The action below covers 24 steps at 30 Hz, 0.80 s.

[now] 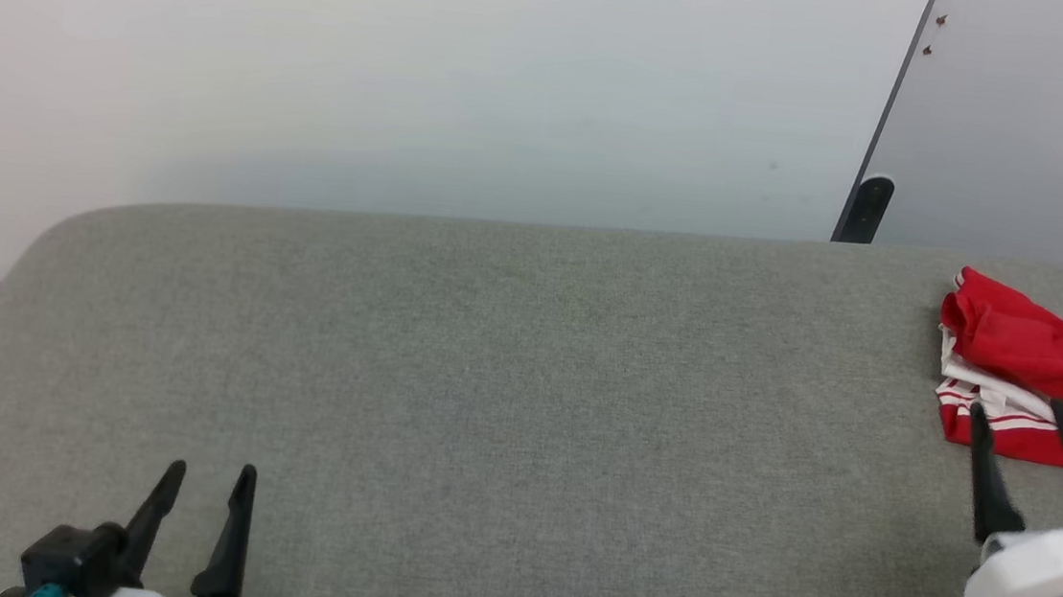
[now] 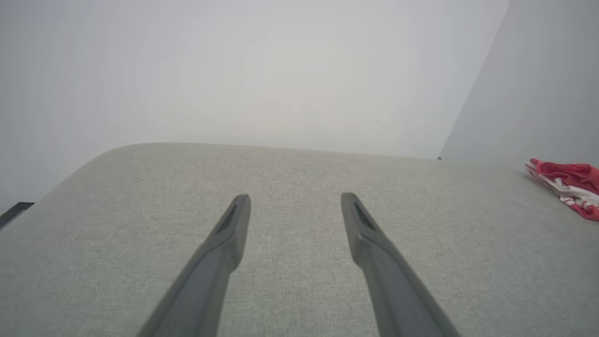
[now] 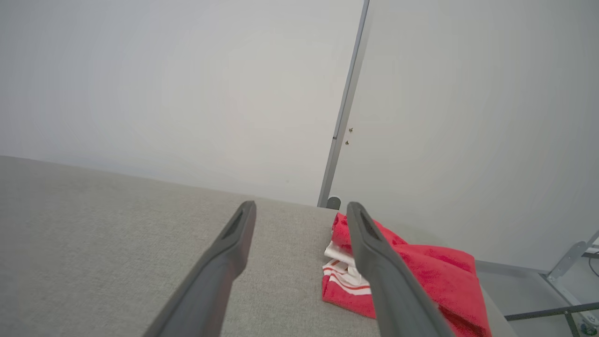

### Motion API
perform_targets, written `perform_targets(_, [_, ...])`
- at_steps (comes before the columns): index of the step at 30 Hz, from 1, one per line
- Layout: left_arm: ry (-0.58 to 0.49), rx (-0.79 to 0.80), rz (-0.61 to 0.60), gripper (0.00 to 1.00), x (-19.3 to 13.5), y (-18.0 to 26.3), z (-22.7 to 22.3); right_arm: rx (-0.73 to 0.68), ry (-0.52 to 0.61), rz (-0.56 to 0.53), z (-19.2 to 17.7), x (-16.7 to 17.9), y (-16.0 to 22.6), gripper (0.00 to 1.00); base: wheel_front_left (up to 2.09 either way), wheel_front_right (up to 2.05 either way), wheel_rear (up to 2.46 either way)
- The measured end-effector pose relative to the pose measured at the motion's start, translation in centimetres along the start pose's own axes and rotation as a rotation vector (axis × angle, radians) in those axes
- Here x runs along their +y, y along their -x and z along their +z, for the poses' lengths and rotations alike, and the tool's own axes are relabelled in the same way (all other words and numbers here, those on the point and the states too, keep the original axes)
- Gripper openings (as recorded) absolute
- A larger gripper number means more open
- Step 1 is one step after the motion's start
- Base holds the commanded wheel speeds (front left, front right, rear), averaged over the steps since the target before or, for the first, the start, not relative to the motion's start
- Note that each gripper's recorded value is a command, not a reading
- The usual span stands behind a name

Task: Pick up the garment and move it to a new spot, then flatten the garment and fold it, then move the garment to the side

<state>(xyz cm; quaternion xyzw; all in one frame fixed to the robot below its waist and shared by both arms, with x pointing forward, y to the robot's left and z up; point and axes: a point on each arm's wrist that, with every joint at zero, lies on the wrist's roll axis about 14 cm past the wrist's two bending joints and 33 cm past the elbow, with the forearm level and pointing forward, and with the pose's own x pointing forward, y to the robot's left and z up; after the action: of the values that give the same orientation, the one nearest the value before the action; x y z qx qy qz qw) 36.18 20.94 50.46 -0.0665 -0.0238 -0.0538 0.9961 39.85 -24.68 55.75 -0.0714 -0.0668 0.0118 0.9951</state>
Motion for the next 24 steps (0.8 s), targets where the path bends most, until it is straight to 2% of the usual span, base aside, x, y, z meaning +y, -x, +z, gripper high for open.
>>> perform_targets(12, [-0.023, -0.030, 0.056, 1.00, 1.2, 1.9, 0.7, 0.003, -0.083, -0.016, -1.4, 2.1, 2.8, 1.00, 0.00, 0.00, 0.00])
perform_targets(24, [-0.036, -0.048, 0.063, 1.00, 1.3, 1.9, 1.2, 0.036, -0.097, -0.039, -2.5, 2.0, 3.8, 1.00, 0.00, 0.00, 0.00])
